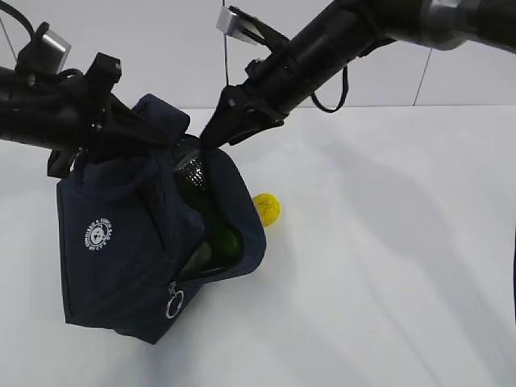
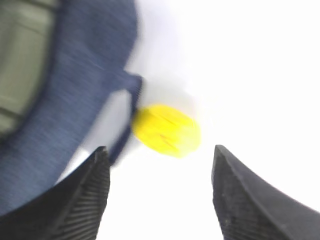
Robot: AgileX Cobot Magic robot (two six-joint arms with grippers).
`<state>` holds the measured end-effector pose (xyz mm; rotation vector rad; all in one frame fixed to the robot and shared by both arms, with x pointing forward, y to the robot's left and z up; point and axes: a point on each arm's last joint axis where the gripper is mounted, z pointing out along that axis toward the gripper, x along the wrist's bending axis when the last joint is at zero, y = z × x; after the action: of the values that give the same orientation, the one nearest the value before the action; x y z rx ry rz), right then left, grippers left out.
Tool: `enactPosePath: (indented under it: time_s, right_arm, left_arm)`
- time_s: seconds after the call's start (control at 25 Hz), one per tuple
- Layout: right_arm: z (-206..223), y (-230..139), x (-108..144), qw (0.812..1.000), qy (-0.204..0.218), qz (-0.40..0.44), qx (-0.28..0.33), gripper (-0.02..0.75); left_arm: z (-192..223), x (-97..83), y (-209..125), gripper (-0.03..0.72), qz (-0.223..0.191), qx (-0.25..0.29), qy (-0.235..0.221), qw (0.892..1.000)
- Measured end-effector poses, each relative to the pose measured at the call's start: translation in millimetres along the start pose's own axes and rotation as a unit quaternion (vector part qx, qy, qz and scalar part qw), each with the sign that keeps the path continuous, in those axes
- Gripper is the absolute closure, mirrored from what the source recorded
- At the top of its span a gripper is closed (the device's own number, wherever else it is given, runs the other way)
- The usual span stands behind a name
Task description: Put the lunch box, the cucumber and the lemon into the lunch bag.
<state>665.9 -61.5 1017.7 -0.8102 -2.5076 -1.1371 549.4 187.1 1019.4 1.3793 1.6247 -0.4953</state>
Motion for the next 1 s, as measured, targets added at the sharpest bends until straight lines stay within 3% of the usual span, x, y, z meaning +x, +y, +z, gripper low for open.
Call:
enactPosePath:
  time_s: [0.16, 0.36, 0.56, 0.8, 1.0]
  right_arm:
    - [-19, -9, -14, 0.994, -0.086, -0.034, 0.065, 0.253]
    - [-29, -19, -28, 0.982, -0.142, -0.045, 0.112, 0.253]
    - [-31, -22, -32, 0.976, -0.158, -0.072, 0.134, 0.253]
    - [-31, -22, -32, 0.967, -0.148, -0.144, 0.147, 0.253]
    - [-26, -25, -36, 0.965, -0.142, -0.155, 0.154, 0.253]
  left_arm:
    - [0, 0.0, 0, 0.694, 0.000, 0.000, 0.000, 1.000]
    - [0, 0.0, 0, 0.694, 0.000, 0.000, 0.000, 1.000]
    - [0, 0.0, 0, 0.693, 0.000, 0.000, 0.000, 1.000]
    - [-3, 4.0, 0, 0.693, 0.010, 0.006, 0.011, 1.000]
    - [-10, 12.3, 4, 0.694, 0.018, 0.011, 0.027, 0.999]
